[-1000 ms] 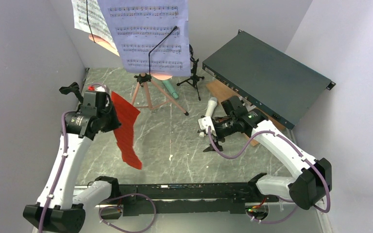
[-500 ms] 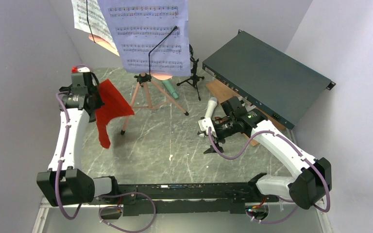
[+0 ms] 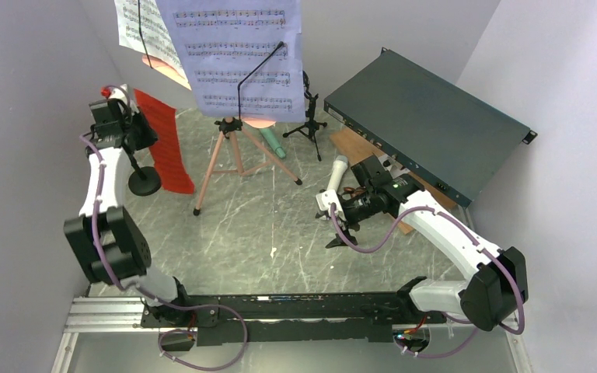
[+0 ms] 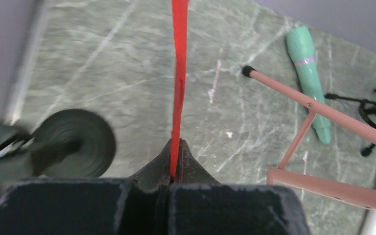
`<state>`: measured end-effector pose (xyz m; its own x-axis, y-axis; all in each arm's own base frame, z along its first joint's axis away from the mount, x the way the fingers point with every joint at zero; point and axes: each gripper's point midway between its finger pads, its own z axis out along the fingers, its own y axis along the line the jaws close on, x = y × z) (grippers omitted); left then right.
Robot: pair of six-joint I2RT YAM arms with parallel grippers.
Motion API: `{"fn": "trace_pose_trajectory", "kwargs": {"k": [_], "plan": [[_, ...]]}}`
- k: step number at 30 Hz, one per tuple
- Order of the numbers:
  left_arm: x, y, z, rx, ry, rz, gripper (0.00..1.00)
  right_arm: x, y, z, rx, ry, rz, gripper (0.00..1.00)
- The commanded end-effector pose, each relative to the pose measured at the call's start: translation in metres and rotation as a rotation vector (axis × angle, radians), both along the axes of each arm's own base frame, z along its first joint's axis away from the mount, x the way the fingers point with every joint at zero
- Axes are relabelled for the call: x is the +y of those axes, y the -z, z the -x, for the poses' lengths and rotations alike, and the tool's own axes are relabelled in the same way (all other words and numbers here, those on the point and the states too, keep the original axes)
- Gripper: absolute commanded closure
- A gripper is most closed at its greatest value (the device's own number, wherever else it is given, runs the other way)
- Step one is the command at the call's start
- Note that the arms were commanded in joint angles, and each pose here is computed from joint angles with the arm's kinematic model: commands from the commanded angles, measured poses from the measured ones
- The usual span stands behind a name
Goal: Pack up the instrument practice props
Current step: Place the sheet music at the center of the board.
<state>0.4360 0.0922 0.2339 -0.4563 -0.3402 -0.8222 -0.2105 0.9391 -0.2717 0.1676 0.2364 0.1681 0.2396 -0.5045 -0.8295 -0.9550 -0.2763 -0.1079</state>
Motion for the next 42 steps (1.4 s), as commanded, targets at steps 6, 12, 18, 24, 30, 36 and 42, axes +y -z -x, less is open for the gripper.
{"fn": "trace_pose_trajectory", "kwargs": {"k": [6,12,18,24,30,36,42], "plan": [[-0.019,-0.008,-0.061,-0.087,0.257,0.091,1.00,0.003,-0.001,0.005,0.010,-0.030,-0.032,0.14],[-0.002,-0.008,-0.085,-0.079,0.208,0.063,1.00,0.003,0.001,0.004,0.010,-0.028,-0.031,0.13],[0.016,0.016,-0.104,0.026,0.134,-0.005,1.00,0.003,0.002,0.005,0.016,-0.029,-0.028,0.13],[0.024,0.047,-0.121,0.115,0.088,-0.098,1.00,0.003,0.003,0.005,0.023,-0.032,-0.028,0.12],[0.027,0.056,-0.133,0.164,0.029,-0.202,1.00,0.003,0.003,0.007,0.029,-0.039,-0.029,0.11],[0.043,0.049,-0.133,0.189,-0.157,-0.320,0.81,0.003,0.002,0.007,0.028,-0.039,-0.029,0.11],[0.047,0.008,-0.125,0.139,-0.287,-0.407,0.57,0.002,0.002,0.008,0.028,-0.042,-0.026,0.11]]}}
